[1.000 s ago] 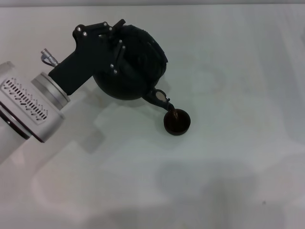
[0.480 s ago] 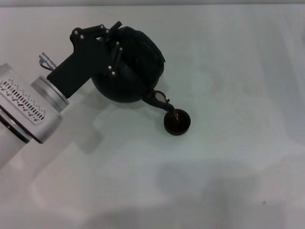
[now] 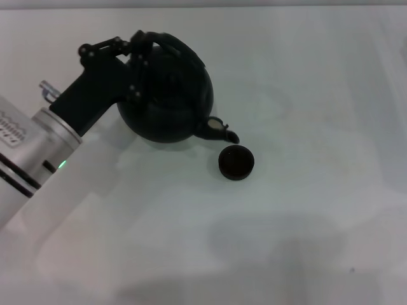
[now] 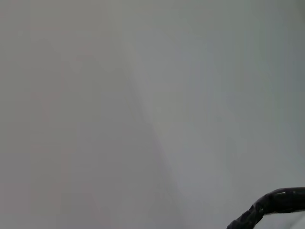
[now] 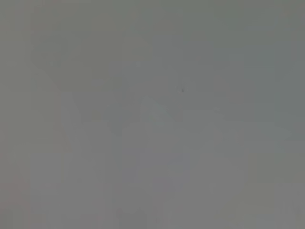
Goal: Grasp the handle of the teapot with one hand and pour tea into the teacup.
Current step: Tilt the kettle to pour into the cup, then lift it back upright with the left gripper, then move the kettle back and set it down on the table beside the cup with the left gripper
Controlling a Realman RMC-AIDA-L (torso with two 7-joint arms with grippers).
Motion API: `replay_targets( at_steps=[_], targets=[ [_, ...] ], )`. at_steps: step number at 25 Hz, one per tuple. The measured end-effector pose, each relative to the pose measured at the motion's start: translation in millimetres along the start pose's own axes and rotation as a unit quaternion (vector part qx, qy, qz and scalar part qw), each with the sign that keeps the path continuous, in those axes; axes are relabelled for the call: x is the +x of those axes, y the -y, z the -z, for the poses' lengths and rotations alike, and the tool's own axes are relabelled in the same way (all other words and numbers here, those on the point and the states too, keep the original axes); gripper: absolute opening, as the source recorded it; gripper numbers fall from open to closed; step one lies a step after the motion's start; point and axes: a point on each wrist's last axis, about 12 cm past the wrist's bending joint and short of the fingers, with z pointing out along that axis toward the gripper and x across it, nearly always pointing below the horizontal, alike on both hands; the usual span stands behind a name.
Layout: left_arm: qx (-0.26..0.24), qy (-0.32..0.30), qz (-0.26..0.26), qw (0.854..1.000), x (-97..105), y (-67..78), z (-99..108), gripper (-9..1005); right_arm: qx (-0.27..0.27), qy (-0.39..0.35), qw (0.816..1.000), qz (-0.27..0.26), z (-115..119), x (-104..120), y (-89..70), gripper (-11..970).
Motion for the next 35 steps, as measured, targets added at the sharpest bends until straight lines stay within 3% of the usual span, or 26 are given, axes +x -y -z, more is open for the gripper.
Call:
replay_targets(
  at_steps=[5,12,21,35],
  targets=[
    [-0.066,0.002,0.083,0.994,1.5,3.3,9.7,105,0.000,-0.004,1.000,-0.002,1.2,2.0,-0.4,784],
    [-0.158,-0.012,0.148,0.976,8.4,9.9,33.1,105,0.001,-0.005,1.000,-0.002,1.6,2.5,-0.5,784],
    [-0.168,-0.048,0.170,0.970,17.0,20.3,44.7,103,-0.002,-0.005,1.000,-0.001,0.8,2.2,-1.5,784],
    [-0.187,-0.059,0.170,0.966,21.1,17.5,54.5,115,0.001,-0.004,1.000,-0.002,1.5,2.4,-0.4,784]
  ],
)
